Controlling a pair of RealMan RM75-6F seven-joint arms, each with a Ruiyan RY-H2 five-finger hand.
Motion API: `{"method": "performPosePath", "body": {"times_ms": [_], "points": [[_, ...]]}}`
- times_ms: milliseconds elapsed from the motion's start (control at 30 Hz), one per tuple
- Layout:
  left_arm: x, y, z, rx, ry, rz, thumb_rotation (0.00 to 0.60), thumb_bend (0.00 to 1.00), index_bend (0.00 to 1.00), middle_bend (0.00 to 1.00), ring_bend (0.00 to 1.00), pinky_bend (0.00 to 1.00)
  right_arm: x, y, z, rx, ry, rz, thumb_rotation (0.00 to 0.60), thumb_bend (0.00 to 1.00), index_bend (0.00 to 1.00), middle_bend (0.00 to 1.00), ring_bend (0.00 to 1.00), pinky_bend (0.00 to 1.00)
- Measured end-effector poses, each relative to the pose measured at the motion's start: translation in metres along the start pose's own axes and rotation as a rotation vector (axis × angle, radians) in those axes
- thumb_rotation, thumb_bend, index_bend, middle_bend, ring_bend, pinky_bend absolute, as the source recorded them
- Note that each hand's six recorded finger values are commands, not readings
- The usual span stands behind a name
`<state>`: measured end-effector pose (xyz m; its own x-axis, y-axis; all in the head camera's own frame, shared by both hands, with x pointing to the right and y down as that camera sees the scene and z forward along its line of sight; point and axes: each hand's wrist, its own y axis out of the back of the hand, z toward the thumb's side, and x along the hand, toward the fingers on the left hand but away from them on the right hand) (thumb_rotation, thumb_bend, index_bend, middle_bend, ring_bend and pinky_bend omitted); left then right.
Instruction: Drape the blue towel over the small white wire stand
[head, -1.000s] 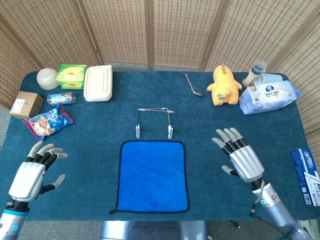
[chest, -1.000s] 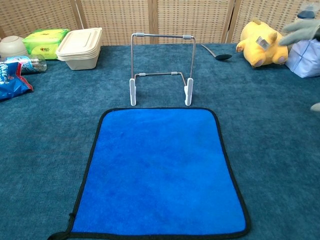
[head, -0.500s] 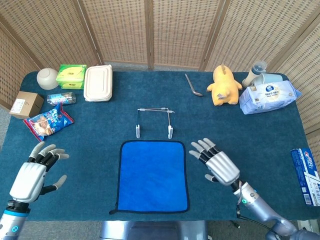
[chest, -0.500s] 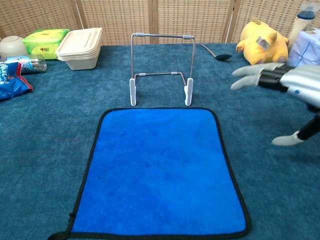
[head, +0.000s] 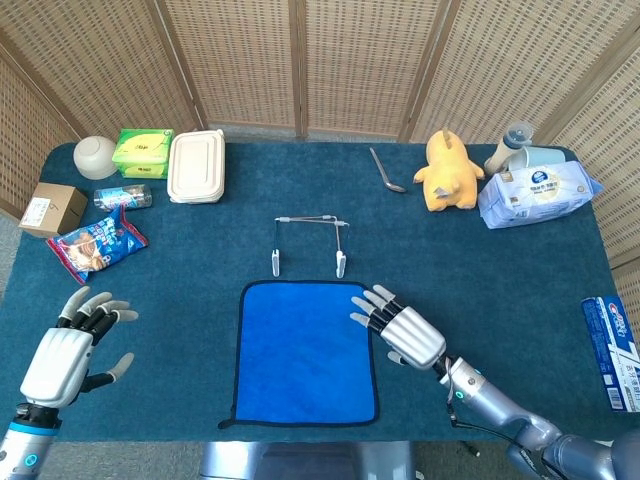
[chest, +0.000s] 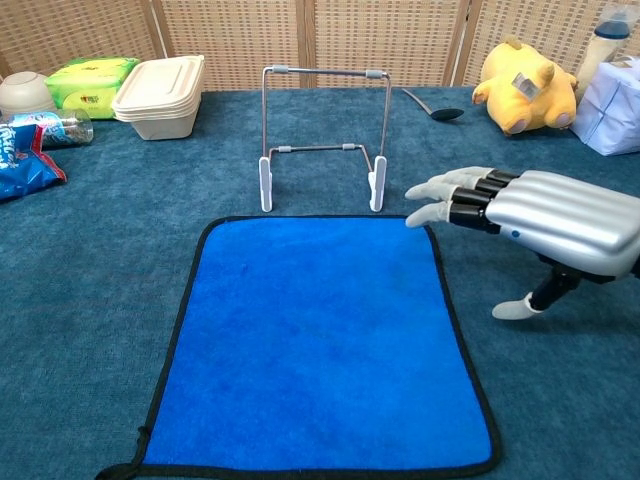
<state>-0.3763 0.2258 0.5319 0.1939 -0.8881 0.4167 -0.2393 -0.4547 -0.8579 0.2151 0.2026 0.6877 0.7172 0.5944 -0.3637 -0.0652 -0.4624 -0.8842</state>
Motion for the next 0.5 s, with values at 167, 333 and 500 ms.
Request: {"method": "performPosePath", "body": {"times_ms": [167, 333, 500], "points": [[0.001, -0.002, -0.001, -0.003, 0.002, -0.005, 0.6, 0.38, 0.32, 0.29, 0.19, 0.06, -0.007, -0.004, -0.001, 0.004, 0.002, 0.005, 0.6, 0.04, 0.15, 0.07, 0.0, 0.0], [0.001, -0.004, -0.002, -0.007, 0.005, -0.01, 0.6, 0.38, 0.32, 0.29, 0.19, 0.06, -0.013, -0.005, -0.001, 0.004, 0.0, 0.004, 0.6, 0.04, 0.15, 0.07, 0.0, 0.0], [0.001, -0.005, -0.004, -0.008, 0.01, -0.01, 0.6, 0.38, 0.32, 0.29, 0.19, 0.05, -0.017, -0.008, 0.0, 0.0, 0.004, 0.013, 0.6, 0.04, 0.15, 0.07, 0.0, 0.0]]}}
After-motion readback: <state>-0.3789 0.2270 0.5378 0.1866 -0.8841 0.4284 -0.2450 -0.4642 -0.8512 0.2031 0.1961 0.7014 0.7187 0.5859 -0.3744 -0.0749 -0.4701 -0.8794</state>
